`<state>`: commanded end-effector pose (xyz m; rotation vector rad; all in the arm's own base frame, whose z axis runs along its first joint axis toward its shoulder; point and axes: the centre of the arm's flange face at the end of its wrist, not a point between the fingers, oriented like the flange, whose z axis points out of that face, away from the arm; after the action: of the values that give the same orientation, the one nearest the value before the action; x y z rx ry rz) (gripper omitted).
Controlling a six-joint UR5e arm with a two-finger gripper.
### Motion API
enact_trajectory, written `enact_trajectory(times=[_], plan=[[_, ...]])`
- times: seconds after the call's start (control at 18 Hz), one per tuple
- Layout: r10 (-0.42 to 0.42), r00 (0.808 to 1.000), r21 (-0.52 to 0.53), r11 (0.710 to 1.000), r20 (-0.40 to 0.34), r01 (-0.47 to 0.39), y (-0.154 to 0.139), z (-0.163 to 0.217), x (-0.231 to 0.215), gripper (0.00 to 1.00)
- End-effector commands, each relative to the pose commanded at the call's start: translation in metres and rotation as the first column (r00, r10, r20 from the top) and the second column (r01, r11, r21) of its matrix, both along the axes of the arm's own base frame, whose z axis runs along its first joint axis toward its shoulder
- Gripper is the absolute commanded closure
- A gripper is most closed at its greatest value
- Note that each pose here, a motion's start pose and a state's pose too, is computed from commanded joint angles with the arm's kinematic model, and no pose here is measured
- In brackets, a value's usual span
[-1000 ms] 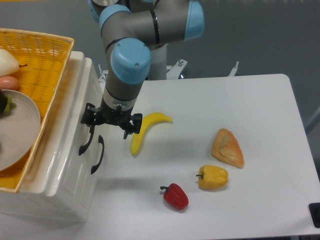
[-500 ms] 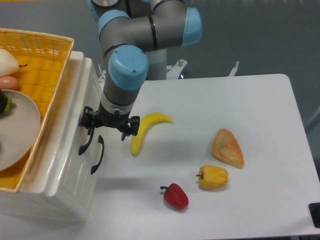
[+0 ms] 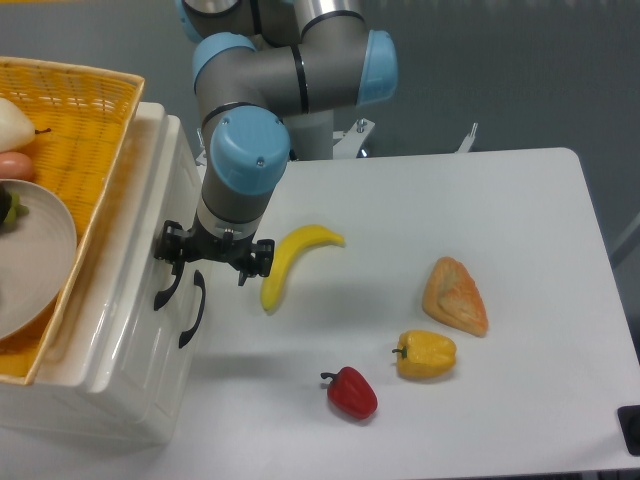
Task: Slide the top white drawer open
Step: 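Lower the gripper and hook it onto the top drawer handle, then pull the handle outward, sliding the top white drawer open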
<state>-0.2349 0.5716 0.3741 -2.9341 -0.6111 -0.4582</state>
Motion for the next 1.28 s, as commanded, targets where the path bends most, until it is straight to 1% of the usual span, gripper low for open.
enact_trajectory(times=[0.28,0.5,0.94,1.28], plan=[[0.001,1.000,-0.006,1.000,-0.023,-0.001,-0.0012,0.0016,-0.0028,0.00],[-0.004,0.998,-0.027,1.000,-0.058,0.002,-0.0033,0.0017,-0.0051,0.00],[-0.018,0.995,-0.029,0.999,-0.096,0.015,-0.0045,0.0093,-0.0078,0.00],[-0.024,0.995,-0.029,0.999,-0.101,0.021,-0.0041,0.0082,-0.0111,0.00]])
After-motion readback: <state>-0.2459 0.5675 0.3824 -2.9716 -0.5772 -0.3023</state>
